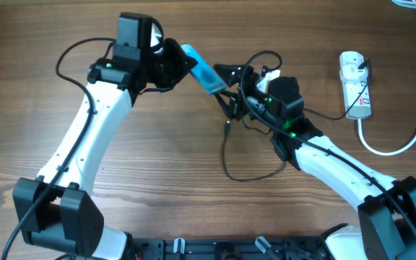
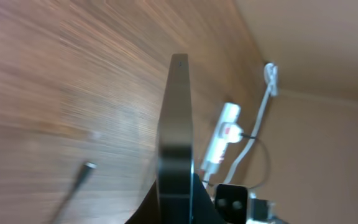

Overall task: Plug charger to phone and switch on socket
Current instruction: 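Open the right gripper and withdraw it from the phone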

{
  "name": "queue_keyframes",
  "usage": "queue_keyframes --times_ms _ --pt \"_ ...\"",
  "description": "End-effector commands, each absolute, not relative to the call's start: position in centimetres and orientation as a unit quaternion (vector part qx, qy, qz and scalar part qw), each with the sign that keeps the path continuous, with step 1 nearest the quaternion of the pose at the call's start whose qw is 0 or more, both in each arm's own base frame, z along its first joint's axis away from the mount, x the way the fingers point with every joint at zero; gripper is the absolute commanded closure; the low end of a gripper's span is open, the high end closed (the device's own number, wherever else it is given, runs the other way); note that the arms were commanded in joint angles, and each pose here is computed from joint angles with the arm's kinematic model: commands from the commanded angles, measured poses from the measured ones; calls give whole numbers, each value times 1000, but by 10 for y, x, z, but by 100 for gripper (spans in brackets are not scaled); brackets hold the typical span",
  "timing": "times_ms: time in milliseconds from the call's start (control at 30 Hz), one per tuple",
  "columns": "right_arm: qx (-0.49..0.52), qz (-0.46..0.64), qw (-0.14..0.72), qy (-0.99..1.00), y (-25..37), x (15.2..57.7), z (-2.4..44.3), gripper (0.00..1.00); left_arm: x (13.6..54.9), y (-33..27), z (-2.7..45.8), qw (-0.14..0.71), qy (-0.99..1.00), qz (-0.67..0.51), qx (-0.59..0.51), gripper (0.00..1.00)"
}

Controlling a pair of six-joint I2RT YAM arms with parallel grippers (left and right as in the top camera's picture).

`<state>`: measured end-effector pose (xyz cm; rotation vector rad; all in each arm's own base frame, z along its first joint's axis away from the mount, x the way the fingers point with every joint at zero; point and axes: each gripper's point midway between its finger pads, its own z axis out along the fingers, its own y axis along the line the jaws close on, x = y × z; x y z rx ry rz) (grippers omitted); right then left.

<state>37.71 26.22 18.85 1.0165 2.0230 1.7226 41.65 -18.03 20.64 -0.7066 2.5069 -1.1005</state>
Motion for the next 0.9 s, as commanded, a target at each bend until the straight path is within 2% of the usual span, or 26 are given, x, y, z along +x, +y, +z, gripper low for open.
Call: queue_keyframes --times_ms 0,133,267,367,467,600,733,867 --pt "261 533 223 774 247 376 170 18 414 -167 217 197 893 -385 -124 96" --pt "207 473 246 820 228 374 145 18 402 -165 233 197 873 -446 -27 96" --pt "92 466 260 841 231 362 143 18 391 -154 244 185 850 -493 2 96" --pt "78 443 242 860 228 354 130 22 384 -155 263 189 818 -542 40 96" --pt "59 417 234 876 226 353 130 28 388 -143 272 193 805 -560 25 96" --pt "43 318 242 916 206 366 150 30 396 -122 272 203 805 -558 -7 96" --pt "45 281 231 930 199 373 160 40 397 -121 272 204 805 -557 -7 96" --pt "64 275 190 940 207 370 135 56 397 -121 272 203 805 -557 -9 96"
